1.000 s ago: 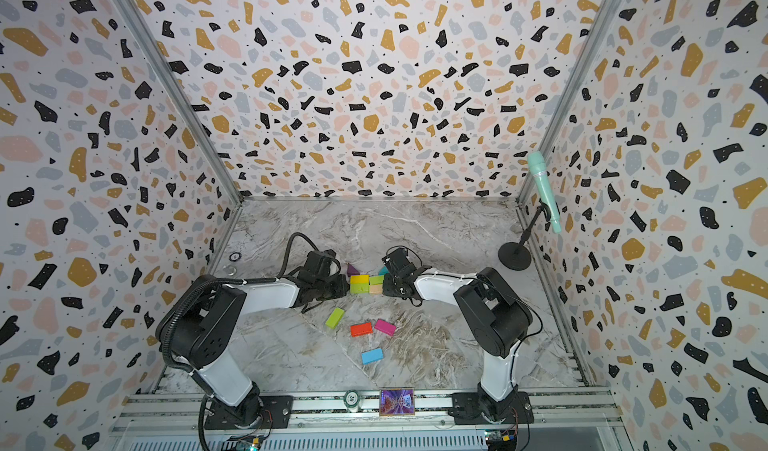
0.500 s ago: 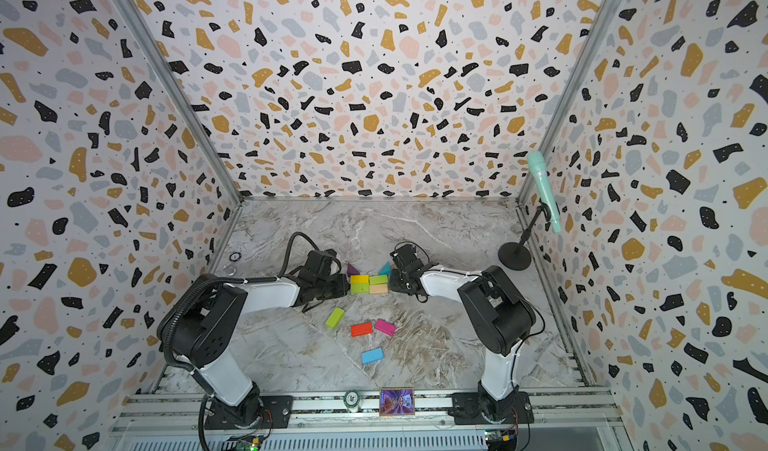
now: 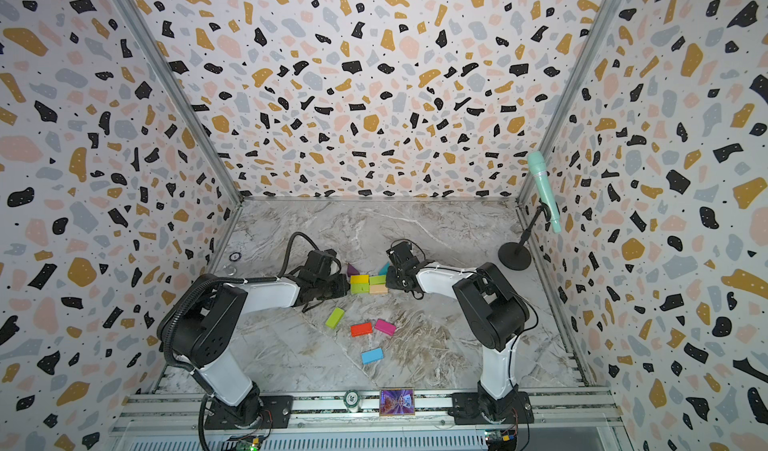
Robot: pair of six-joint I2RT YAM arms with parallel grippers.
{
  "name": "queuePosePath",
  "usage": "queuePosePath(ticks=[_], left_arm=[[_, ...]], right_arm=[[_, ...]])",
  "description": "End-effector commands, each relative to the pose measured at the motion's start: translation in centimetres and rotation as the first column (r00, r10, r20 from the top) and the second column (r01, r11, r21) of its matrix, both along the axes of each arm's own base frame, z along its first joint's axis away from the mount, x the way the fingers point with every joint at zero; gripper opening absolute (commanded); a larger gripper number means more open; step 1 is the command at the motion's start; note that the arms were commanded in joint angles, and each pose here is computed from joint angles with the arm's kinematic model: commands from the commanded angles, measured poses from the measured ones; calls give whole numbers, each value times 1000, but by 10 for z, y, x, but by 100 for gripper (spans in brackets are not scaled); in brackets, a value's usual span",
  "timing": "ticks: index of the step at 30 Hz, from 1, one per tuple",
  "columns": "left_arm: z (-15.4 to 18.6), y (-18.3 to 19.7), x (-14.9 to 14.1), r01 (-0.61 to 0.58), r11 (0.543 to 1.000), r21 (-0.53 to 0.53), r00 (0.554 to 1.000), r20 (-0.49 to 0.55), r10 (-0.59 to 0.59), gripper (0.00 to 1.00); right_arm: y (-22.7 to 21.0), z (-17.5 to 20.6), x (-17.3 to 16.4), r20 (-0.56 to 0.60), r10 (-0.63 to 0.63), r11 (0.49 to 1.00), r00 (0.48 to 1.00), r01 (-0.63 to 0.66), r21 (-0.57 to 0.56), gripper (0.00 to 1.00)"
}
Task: Assemble a carrot with building blocks
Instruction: Adjust the building block at the center of the board.
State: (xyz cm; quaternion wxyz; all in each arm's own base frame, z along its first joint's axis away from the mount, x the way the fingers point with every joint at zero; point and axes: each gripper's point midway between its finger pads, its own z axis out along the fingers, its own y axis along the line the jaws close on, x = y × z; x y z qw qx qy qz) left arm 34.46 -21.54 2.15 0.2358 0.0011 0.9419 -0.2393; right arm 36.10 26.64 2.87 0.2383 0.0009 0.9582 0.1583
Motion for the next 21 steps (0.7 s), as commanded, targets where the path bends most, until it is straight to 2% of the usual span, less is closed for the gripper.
queuePosePath(ticks=[1, 21], left_arm=[[-3, -2, -2, 5, 1000, 15, 1000, -20, -5, 12], [-2, -2, -2, 1, 1000, 11, 1000, -17, -1, 12]], right_arm=[[0, -10, -9, -48, 13, 1000, 999, -14, -21, 30], [7, -4, -11, -42, 13, 1000, 999, -13, 14, 31]])
